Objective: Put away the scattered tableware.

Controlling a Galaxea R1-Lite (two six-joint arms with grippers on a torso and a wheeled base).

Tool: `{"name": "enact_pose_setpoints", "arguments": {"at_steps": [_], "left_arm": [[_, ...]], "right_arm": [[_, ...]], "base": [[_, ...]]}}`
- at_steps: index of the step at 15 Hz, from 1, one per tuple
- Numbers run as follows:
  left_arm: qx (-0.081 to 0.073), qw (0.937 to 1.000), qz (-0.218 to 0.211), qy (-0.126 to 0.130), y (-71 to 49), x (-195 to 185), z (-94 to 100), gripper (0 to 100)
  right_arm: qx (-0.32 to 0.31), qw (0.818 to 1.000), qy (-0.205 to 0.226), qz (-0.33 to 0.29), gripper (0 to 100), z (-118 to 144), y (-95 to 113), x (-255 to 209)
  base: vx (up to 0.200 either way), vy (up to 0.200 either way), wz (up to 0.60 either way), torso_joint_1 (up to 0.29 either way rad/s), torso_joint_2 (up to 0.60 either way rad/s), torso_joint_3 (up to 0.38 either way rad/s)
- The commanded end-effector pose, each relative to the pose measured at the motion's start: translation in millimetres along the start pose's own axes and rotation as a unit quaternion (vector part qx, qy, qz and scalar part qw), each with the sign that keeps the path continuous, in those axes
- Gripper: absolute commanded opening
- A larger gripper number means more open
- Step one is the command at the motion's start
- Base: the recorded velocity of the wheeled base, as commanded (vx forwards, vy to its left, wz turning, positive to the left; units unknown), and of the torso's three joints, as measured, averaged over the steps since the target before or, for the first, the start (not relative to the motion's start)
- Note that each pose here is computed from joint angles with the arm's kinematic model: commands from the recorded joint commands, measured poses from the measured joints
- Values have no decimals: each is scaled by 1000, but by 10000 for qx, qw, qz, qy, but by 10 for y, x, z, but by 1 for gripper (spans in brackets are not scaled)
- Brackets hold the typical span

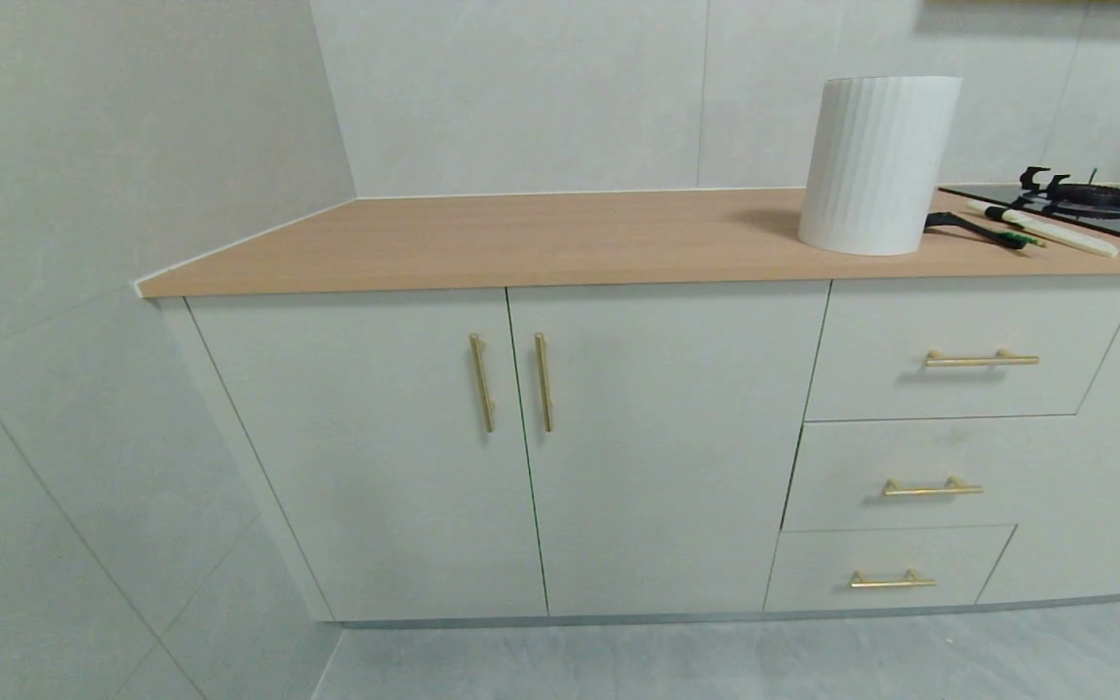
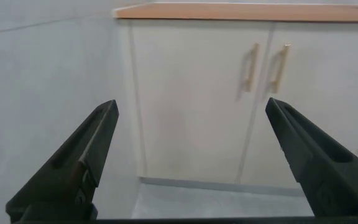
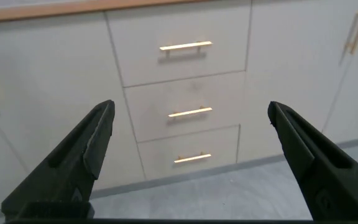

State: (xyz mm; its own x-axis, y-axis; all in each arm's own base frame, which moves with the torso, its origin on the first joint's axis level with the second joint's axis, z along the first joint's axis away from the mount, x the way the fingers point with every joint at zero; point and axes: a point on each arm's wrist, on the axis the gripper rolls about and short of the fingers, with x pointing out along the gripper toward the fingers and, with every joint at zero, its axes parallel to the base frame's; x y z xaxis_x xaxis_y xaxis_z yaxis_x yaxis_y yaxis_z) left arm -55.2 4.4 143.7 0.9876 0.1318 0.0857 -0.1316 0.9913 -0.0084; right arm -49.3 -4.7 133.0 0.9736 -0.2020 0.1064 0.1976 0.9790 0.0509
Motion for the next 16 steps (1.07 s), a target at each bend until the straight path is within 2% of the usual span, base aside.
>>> {"name": "enact_pose_setpoints", "arguments": {"at_steps": [1, 2, 3, 4, 5, 6, 8, 9, 10, 16], "left_arm": [[96, 9993, 96, 346, -23, 84, -307, 100], [147, 9983, 31, 566, -34, 148, -477, 100], [216, 9978, -88, 626, -46, 196, -595, 100], [172, 9986, -238, 449, -59, 235, -649, 100], [138, 9985, -412, 326, -69, 254, -673, 100], [133, 9976, -535, 417, -75, 257, -706, 100], [104, 9974, -557, 449, -76, 256, -712, 100], [89, 9974, -557, 450, -76, 256, -712, 100], [43, 9974, -562, 452, -77, 256, -712, 100], [34, 9974, -562, 445, -77, 256, -711, 100]], "right_arm": [[-47, 10000, -1, -11, 100, -272, 18, 117], [-187, 9998, -68, 28, 100, -421, 28, 180], [-335, 9994, -16, 104, 100, -488, 33, 198], [-391, 9987, 248, 205, 100, -543, 36, 196], [-385, 9986, 263, 251, 100, -546, 38, 196], [-388, 9980, 262, 428, 100, -543, 46, 195], [-390, 9943, 283, 956, 100, -550, 70, 193], [-388, 9938, 275, 1002, 100, -548, 72, 193], [-412, 9920, 550, 1056, 100, -602, 71, 187], [-276, 9920, 526, 1110, 100, -596, 73, 186]], "base": [[0, 0, 0, 0, 0, 0], [0, 0, 0, 0, 0, 0], [0, 0, 0, 0, 0, 0], [0, 0, 0, 0, 0, 0], [0, 0, 0, 0, 0, 0], [0, 0, 0, 0, 0, 0], [0, 0, 0, 0, 0, 0], [0, 0, 0, 0, 0, 0], [0, 0, 0, 0, 0, 0], [0, 0, 0, 0, 0, 0]]}}
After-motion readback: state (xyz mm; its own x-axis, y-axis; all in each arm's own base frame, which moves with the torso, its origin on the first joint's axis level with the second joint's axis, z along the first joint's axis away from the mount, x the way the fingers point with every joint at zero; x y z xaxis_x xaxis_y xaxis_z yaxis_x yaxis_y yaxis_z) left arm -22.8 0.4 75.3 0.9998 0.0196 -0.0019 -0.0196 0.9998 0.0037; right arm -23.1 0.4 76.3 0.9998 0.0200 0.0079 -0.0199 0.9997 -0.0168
